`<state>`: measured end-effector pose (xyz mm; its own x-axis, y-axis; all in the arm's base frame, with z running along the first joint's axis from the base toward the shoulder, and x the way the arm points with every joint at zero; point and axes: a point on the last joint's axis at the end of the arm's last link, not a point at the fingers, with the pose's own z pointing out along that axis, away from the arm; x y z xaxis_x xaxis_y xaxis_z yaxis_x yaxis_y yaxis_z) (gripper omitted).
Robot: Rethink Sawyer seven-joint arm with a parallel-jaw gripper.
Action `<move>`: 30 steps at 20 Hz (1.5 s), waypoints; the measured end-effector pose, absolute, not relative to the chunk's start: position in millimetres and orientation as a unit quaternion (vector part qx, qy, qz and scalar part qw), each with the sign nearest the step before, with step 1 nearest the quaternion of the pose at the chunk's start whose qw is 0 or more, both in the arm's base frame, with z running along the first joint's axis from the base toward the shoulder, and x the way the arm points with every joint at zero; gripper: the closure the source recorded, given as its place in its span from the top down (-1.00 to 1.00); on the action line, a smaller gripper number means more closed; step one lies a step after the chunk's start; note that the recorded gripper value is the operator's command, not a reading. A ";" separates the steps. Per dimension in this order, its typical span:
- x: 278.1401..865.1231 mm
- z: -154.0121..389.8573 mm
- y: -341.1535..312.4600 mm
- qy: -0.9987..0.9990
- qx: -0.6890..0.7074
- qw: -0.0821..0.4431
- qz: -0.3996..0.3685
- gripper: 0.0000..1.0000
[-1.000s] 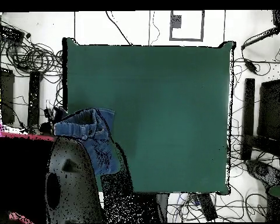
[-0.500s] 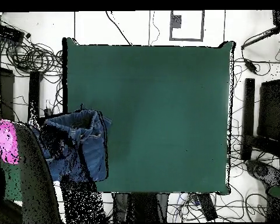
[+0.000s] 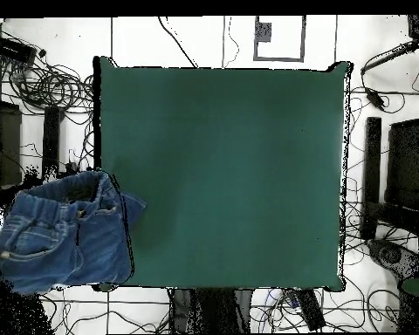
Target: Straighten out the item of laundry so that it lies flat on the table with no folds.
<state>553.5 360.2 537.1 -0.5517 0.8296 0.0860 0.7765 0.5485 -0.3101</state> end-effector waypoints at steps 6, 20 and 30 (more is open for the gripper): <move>542.0 545.3 395.6 -0.865 -0.476 0.104 0.122 -1.00; 541.6 562.6 394.6 -0.862 -0.484 0.104 0.110 -1.00; 542.5 603.5 392.2 -0.864 -0.480 0.118 0.098 -1.00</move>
<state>542.5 392.2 603.5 -0.5125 0.8517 0.1092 0.8057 0.5210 -0.2818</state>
